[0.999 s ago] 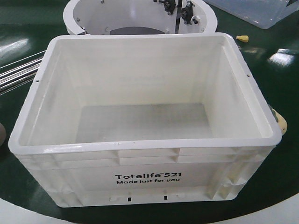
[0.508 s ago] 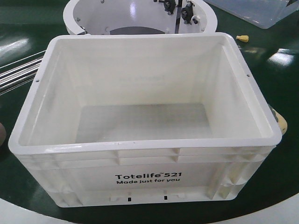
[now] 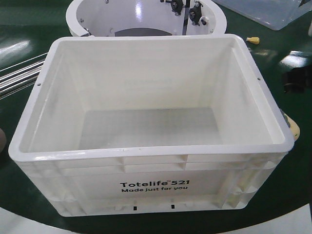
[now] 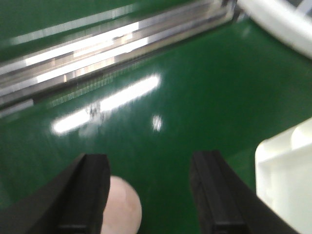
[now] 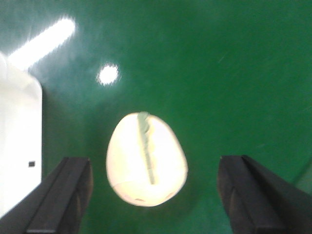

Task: Place moving items into box and shelve
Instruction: 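Grasp the pink ball with left gripper, yellow egg toy with right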

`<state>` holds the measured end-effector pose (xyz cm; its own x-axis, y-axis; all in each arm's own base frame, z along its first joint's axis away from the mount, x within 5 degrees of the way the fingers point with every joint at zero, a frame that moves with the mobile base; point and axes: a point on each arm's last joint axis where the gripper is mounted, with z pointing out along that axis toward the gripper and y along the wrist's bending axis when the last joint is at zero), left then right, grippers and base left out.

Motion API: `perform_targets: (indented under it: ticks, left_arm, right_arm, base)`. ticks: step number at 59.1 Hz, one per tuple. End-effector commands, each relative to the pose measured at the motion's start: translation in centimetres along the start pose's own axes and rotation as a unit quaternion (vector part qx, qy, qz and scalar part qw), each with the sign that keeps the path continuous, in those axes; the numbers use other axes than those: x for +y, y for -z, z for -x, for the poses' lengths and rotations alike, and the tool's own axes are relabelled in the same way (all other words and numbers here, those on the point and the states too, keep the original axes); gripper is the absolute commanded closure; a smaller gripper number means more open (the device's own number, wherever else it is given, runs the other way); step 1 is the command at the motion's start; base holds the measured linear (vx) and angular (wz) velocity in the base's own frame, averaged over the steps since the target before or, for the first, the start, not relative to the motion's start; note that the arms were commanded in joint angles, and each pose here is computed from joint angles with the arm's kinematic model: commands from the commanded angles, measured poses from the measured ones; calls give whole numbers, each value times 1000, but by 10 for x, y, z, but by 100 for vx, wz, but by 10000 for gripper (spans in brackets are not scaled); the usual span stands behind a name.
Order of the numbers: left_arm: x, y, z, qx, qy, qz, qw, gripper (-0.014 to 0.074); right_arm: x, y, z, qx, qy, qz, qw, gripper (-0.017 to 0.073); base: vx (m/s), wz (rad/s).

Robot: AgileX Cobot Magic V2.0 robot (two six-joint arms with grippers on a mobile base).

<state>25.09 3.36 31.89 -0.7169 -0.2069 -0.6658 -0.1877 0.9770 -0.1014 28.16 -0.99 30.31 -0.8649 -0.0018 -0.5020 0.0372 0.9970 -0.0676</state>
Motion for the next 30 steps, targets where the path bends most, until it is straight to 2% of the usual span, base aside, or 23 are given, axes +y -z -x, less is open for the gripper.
perform_targets:
  ticks: [1, 12, 30]
  left_arm:
    - [-1, -3, 7, 2, 1, -2, 1000, 108]
    - [1, -23, 4, 42, -1, 2, 999, 108]
    - [1, -29, -2, 75, -35, 1, 997, 108]
  right_arm:
    - [0, -1, 11, -20, -5, 5, 1000, -23]
    - [3, -37, 6, 56, -1, 4, 998, -22]
    - [6, -82, 4, 101, 4, 5, 995, -22]
  base:
    - [0, 0]
    - [0, 0]
    - [0, 0]
